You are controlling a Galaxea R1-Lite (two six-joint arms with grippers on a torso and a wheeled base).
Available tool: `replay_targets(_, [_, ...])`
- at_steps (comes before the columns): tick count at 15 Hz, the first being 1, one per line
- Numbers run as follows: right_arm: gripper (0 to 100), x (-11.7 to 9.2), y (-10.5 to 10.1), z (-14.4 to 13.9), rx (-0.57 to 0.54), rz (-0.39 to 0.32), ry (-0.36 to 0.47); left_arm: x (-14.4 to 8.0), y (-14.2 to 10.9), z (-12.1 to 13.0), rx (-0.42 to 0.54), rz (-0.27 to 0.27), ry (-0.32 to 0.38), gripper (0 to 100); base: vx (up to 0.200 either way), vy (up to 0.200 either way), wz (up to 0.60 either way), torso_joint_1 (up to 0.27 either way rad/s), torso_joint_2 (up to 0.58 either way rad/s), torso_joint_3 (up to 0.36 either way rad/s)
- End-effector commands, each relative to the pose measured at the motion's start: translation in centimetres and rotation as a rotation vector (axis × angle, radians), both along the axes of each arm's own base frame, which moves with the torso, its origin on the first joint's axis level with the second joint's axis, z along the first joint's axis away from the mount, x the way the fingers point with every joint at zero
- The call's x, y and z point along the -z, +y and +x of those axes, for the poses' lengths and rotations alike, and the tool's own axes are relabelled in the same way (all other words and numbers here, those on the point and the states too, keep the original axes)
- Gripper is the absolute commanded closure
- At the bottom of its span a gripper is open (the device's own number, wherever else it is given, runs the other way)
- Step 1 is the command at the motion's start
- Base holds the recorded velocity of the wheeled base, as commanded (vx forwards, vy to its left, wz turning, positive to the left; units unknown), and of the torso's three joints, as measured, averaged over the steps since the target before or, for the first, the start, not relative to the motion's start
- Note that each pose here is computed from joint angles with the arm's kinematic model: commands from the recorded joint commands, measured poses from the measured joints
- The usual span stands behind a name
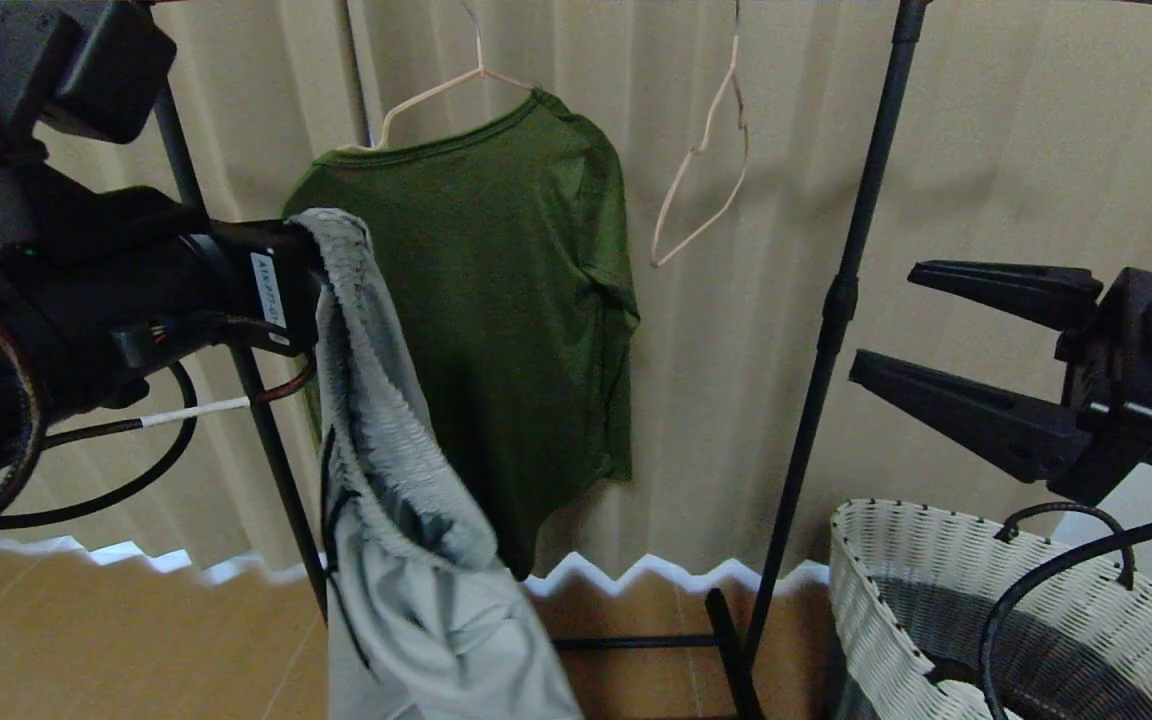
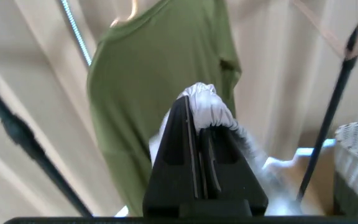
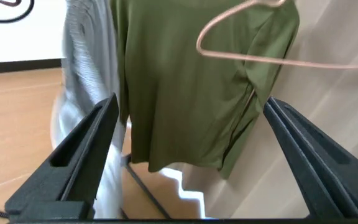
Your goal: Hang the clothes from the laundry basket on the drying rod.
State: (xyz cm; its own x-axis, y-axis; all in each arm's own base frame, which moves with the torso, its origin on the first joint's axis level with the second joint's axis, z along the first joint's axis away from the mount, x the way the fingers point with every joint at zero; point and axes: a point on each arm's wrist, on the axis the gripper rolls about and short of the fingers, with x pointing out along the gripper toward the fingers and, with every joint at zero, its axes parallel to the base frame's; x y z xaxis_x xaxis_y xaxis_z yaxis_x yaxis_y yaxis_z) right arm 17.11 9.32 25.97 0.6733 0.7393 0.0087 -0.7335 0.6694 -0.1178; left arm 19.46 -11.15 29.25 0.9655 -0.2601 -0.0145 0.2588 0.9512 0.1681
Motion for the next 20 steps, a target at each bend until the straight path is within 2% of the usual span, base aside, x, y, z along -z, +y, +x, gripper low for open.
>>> replay_targets(1, [0, 0.9, -0.2, -0.2, 0.013, -0.015, 0.024, 1.1, 0.7, -0.3, -0.021, 0.017, 0.026, 100, 0.000, 0.000, 0.00, 0.000, 0.00, 0.000])
replay_targets(5, [0, 3.1, -1.9, -0.8, 0.201, -0.063, 0.064, 3.1, 3.7, -2.4, -0.081, 0.032, 0.060, 100, 0.000, 0.000, 0.00, 0.000, 0.00, 0.000])
replay_targets(6, [0, 3.6, -2.6, -1.3, 0.259, -0.065, 0.061, 3.7, 5.3, -3.4, -0.081, 0.026, 0.063, 100, 0.000, 0.000, 0.00, 0.000, 0.00, 0.000])
replay_targets(8, [0, 4.8, -3.5, -2.3, 0.298, -0.054, 0.042, 5.3, 8.0, -5.5, -0.053, 0.014, 0.075, 100, 0.000, 0.000, 0.00, 0.000, 0.00, 0.000])
replay_targets(12, [0, 8.0, -5.3, -2.0, 0.407, -0.043, 0.049, 7.8, 11.3, -6.3, -0.063, -0.017, 0.136, 100, 0.000, 0.000, 0.00, 0.000, 0.00, 0.000])
replay_targets(14, [0, 7.9, -6.1, -0.9, 0.467, -0.035, 0.024, 8.3, 12.0, -6.0, -0.086, -0.046, 0.133, 100, 0.000, 0.000, 0.00, 0.000, 0.00, 0.000])
replay_targets(17, [0, 7.9, -6.1, 0.0, 0.478, -0.035, 0.016, 7.8, 12.0, -5.8, -0.084, -0.037, 0.084, 100, 0.000, 0.000, 0.00, 0.000, 0.00, 0.000])
replay_targets(20, [0, 7.8, -6.0, 0.6, 0.484, -0.038, 0.018, 8.3, 11.2, -5.5, -0.022, -0.027, 0.109, 100, 0.000, 0.000, 0.00, 0.000, 0.00, 0.000])
